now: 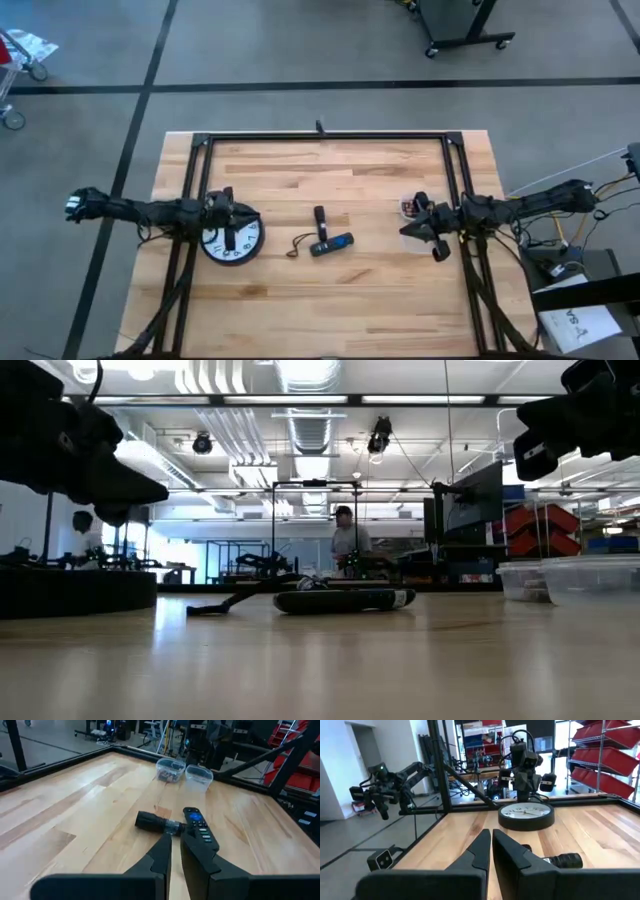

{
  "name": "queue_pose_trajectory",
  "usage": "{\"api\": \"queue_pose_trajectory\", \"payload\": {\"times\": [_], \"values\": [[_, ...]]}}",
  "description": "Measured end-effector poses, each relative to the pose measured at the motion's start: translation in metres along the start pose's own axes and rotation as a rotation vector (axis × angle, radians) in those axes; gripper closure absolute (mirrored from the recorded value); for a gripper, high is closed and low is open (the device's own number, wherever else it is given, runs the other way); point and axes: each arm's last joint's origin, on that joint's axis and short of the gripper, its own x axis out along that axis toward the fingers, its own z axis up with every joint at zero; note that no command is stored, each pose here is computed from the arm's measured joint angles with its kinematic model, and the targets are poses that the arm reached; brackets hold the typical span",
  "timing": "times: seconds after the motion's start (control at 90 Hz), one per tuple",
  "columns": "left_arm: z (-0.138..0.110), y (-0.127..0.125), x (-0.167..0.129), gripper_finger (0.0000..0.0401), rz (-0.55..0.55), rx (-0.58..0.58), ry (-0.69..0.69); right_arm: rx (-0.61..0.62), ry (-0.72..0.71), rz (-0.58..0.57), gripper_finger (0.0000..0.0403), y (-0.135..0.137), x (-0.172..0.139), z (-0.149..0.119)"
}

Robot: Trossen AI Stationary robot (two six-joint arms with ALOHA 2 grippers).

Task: Insert battery
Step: Return to Home Position

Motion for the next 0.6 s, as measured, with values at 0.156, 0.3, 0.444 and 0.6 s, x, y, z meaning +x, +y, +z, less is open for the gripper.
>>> {"api": "queue_pose_trajectory", "payload": {"times": [0.156, 0.3, 0.444, 0.6], "values": [[-0.0016, 0.0001, 0.0012, 0.0379, 0.005, 0.005, 0.018, 0.000, 0.000, 0.000, 0.0400, 0.0000, 0.0000, -0.0001], [-0.0029, 0.0002, 0.0021, 0.0379, 0.010, 0.010, 0.032, 0.000, 0.000, 0.000, 0.0400, -0.0001, 0.0000, -0.0001], [-0.0039, 0.0003, 0.0028, 0.0379, 0.013, 0.013, 0.043, 0.000, 0.000, 0.000, 0.0400, 0.0000, 0.0000, -0.0001], [-0.0047, 0.0004, 0.0033, 0.0379, 0.015, 0.016, 0.051, 0.000, 0.001, 0.000, 0.0400, 0.0000, 0.0000, -0.0002]]}}
